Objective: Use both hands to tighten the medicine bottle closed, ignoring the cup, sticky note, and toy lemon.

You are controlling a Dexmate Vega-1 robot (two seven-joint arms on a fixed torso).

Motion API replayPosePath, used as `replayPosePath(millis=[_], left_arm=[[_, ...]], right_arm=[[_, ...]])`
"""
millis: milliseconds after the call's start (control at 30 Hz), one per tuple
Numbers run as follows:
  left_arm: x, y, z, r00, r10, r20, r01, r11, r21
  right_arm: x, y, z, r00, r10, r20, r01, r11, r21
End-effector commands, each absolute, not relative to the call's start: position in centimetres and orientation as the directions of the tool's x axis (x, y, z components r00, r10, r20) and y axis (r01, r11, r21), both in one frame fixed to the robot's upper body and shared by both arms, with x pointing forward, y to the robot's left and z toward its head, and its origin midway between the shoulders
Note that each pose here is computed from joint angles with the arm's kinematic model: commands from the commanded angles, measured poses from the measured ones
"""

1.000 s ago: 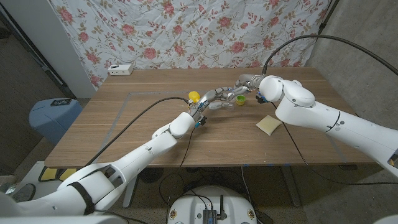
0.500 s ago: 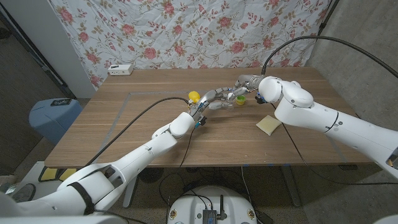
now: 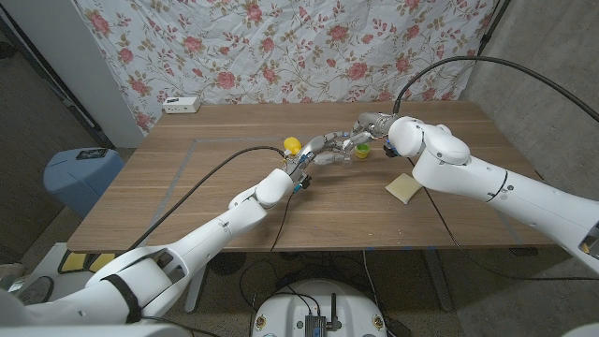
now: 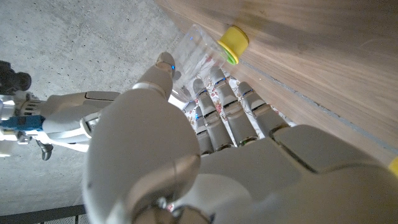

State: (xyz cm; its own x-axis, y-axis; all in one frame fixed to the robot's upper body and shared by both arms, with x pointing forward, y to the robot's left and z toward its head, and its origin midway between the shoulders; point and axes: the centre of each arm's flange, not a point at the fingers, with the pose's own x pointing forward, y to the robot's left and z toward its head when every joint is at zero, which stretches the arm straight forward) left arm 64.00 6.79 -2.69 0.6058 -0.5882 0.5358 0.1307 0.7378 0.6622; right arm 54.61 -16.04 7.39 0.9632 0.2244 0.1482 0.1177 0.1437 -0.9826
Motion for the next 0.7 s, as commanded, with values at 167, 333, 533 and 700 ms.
replayPosePath(millis=[167,333,533,700], left_arm=[[63.84,6.73,-2.83,0.606,-0.587,0.537,0.129,0.739,0.662],[63.78,6.83,-2.8,0.608,-0.585,0.536,0.127,0.739,0.662],[63.77,6.84,-2.78,0.609,-0.586,0.535,0.128,0.738,0.663],[63.85,6.8,-2.75,0.608,-0.587,0.535,0.128,0.738,0.663]], right_arm=[[54.71,-15.91,7.26,0.958,0.225,0.178,0.148,0.142,-0.979],[54.87,-15.81,7.26,0.956,0.227,0.184,0.154,0.143,-0.978],[55.03,-15.79,7.19,0.957,0.22,0.188,0.16,0.138,-0.977],[55.08,-15.87,7.06,0.958,0.21,0.195,0.169,0.135,-0.976]])
